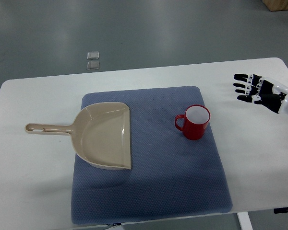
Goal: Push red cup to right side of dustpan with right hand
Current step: 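Move the right hand down to the red mug's side farthest from the dustpan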
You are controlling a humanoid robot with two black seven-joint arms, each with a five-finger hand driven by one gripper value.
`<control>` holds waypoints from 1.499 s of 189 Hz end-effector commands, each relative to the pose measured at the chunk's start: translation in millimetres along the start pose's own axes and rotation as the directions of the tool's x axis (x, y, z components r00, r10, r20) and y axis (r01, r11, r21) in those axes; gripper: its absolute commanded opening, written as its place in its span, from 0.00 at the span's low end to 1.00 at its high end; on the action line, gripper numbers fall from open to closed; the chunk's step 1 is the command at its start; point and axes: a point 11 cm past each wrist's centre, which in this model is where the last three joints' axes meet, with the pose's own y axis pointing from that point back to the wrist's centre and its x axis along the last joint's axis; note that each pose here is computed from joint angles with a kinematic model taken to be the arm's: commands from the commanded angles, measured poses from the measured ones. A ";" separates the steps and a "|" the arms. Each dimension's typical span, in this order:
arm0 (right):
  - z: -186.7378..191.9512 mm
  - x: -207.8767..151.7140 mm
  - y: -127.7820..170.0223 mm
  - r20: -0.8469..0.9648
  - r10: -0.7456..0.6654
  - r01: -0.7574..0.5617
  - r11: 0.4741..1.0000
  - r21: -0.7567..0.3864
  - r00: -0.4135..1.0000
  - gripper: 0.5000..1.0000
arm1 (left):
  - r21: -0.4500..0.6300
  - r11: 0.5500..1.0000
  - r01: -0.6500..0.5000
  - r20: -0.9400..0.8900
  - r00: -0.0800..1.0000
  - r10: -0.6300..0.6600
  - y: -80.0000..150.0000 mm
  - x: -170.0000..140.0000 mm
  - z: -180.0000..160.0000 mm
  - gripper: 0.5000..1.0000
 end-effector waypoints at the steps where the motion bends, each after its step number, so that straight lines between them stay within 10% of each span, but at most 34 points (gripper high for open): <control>1: 6.2 -2.6 7.4 -0.015 -0.009 0.009 1.000 0.027 1.000 0.87 | 0.001 1.000 -0.001 -0.003 1.000 0.001 -0.1 0.3 -0.7 1.00; 283: 76.6 -110.2 -34.5 0.043 -0.178 0.175 0.982 0.065 0.983 0.86 | 0.001 1.000 0.001 -0.001 1.000 -0.001 -0.1 -0.2 -0.7 1.00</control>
